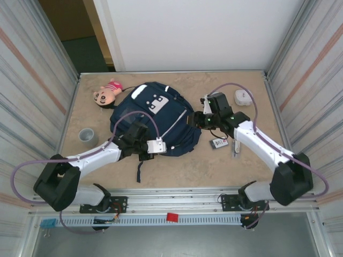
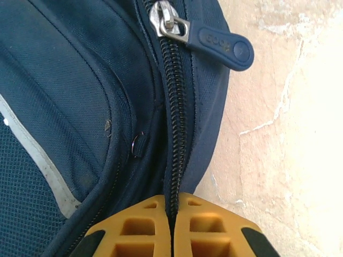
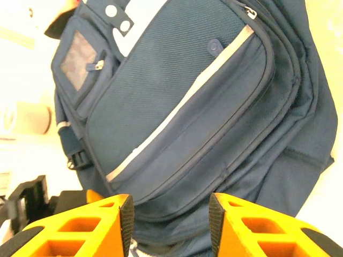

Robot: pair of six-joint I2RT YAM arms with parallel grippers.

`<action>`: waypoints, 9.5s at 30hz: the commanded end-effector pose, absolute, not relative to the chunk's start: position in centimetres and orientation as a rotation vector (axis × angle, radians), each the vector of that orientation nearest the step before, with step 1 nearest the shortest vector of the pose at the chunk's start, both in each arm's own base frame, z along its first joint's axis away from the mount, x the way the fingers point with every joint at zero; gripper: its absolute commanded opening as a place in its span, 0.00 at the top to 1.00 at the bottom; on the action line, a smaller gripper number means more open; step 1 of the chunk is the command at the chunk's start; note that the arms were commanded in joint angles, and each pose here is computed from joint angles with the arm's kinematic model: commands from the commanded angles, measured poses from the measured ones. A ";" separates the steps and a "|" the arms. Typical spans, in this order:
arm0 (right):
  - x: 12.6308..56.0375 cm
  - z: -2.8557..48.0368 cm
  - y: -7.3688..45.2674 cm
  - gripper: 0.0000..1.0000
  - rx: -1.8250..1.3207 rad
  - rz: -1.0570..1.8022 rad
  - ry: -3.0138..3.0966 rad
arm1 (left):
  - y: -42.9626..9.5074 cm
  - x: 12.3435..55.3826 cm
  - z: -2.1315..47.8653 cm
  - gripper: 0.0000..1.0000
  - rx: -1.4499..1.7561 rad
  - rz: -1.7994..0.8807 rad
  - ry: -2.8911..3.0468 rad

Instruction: Pack the student bag

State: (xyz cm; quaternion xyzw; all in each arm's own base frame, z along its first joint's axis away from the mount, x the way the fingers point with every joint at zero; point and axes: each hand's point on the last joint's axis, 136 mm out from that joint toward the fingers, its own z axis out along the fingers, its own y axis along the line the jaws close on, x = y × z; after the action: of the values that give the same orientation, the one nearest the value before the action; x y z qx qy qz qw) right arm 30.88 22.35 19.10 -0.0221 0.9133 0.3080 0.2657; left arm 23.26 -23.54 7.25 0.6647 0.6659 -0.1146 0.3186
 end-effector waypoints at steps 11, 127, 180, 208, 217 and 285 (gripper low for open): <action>22.6 19.3 22.5 0.57 -0.051 0.851 2.478 | -25.9 23.6 10.6 1.00 1.576 -0.464 1.723; 30.6 11.4 17.0 0.96 0.113 0.661 2.682 | -23.5 25.8 15.4 1.00 1.497 -0.445 1.824; 25.3 16.3 19.0 0.54 -0.027 1.080 2.441 | -32.4 23.1 14.2 1.00 1.542 -0.649 1.729; 26.7 11.5 27.3 0.62 -0.400 1.046 2.668 | -32.3 23.5 15.2 1.00 1.526 -0.707 1.683; 27.2 9.8 25.0 0.92 -0.325 0.837 2.754 | -31.6 24.0 15.1 1.00 1.521 -0.647 1.704; 26.3 7.7 24.6 0.95 -0.302 0.843 2.750 | -32.6 23.6 15.2 1.00 1.481 -0.636 1.710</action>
State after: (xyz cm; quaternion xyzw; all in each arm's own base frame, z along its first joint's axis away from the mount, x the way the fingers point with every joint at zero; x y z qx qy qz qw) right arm 26.15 25.48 8.78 -0.1107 0.9319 0.3200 0.1302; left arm 23.58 -31.74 10.86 0.5721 0.7178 -0.2245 0.3272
